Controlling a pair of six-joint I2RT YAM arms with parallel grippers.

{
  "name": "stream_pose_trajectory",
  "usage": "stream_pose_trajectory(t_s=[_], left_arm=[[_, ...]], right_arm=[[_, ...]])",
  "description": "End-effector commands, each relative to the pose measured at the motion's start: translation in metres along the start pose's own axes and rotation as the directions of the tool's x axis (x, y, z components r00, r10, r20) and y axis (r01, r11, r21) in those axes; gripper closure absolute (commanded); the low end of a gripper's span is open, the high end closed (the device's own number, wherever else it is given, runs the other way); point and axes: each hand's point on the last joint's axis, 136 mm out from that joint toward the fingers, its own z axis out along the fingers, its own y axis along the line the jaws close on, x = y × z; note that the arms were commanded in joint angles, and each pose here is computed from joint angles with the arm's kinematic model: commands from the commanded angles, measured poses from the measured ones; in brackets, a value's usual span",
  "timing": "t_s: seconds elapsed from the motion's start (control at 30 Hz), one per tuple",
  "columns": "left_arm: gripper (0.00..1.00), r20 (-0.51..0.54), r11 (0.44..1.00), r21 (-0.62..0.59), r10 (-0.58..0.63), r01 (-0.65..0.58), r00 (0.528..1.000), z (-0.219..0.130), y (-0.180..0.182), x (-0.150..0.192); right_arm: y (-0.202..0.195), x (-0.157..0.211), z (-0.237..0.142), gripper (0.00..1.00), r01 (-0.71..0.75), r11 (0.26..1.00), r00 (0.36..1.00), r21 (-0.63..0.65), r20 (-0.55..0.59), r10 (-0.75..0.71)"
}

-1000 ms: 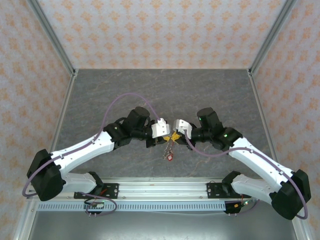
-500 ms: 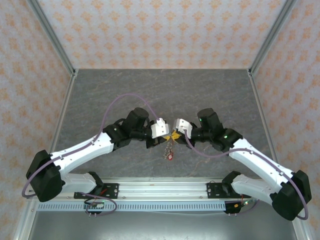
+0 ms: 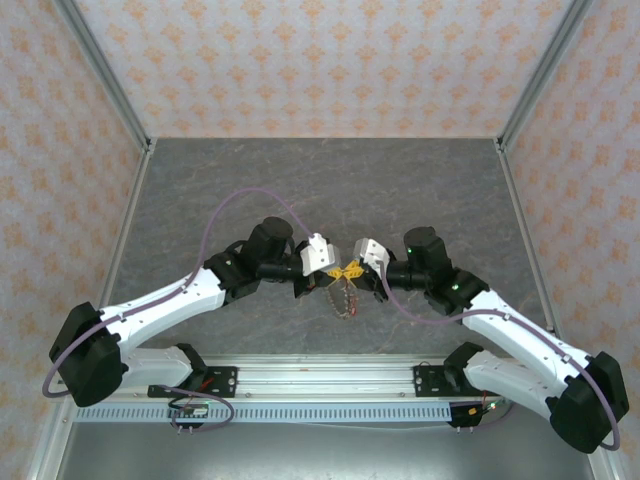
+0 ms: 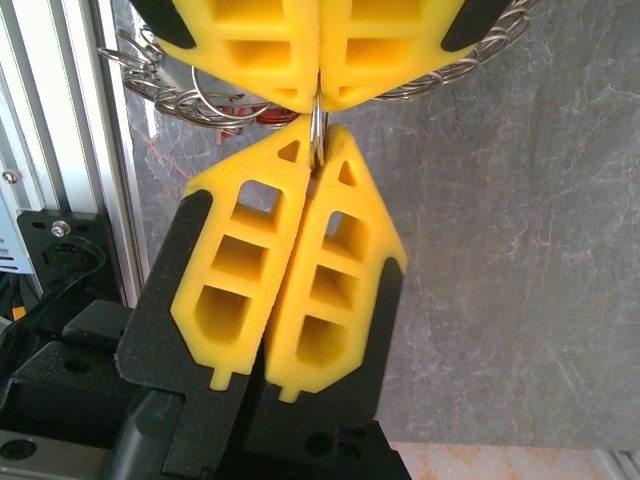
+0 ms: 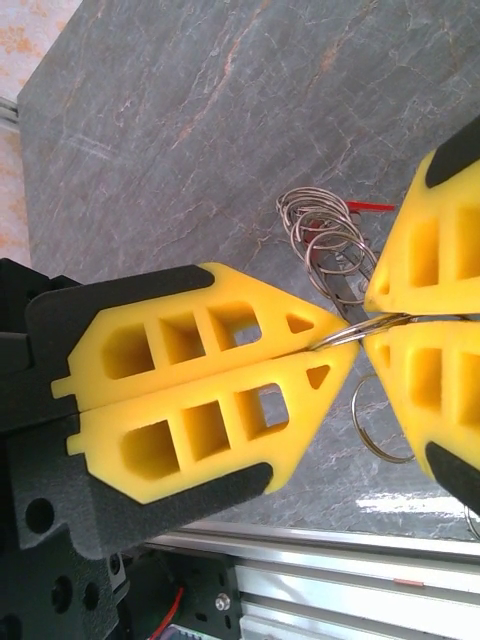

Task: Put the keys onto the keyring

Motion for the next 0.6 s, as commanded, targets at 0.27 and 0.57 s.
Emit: stream_pose_trajectory(t_s=[0.27, 0.57], left_arm=[[1.00, 0.094, 0.997, 0.012, 0.074, -0.076, 0.993, -0.0084, -0.0050, -0.0303], [1.00, 0.080, 0.997, 0.003, 0.071, -0.071, 0.994, -0.0072, -0.0027, -0.0275]], right_arm=[[-0.0009, -0.0223, -0.0030, 0.86, 0.036, 0.999, 0.997, 0.000, 0.074, -0.036], [0.0001, -0.0220, -0.0038, 0.97, 0.050, 0.999, 0.997, -0.008, 0.056, -0.049]])
